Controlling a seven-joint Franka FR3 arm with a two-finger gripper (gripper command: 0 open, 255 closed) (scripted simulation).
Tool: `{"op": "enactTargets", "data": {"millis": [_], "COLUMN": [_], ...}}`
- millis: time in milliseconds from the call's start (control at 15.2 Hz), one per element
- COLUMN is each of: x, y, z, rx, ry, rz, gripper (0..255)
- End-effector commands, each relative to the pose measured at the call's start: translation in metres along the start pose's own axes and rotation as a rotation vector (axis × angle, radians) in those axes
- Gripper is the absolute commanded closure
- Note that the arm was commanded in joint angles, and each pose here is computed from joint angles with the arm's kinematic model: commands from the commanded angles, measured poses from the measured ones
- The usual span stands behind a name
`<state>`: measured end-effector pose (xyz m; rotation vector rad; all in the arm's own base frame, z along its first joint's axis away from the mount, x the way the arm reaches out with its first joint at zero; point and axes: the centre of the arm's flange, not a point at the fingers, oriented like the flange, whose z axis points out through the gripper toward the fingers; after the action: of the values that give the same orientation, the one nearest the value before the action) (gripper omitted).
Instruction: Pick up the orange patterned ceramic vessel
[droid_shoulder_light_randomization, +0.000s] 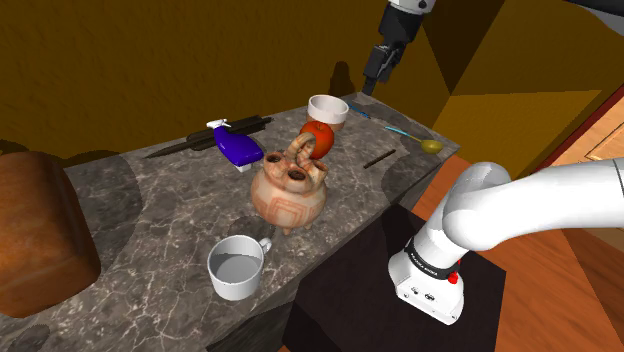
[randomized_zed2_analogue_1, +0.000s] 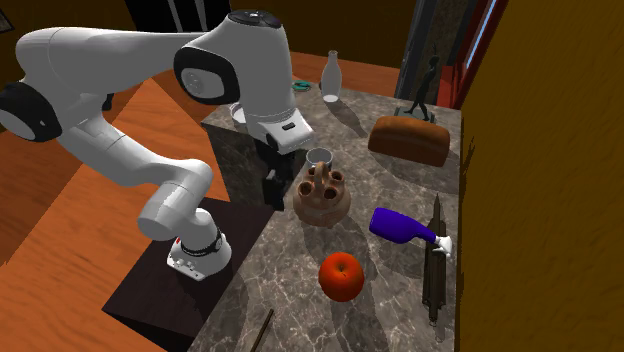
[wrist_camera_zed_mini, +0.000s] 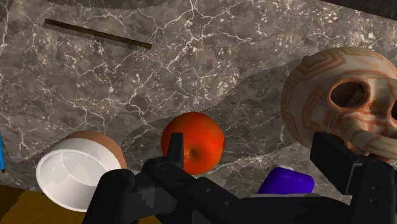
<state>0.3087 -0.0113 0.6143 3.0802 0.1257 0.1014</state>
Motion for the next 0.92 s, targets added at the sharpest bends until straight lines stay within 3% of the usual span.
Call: {"op": "enactTargets", "data": {"millis": [0,462,858], "x": [0.0,0.055,0.077], "y": [0.0,-0.069,-0.142], "z": [0.0,0.028,0.052], "rx": [0.0,0.005,0.009], "ry": [0.0,-0.011,-0.021], "rz": [0.0,-0.401,-0.745], "gripper": [0,0,0]}}
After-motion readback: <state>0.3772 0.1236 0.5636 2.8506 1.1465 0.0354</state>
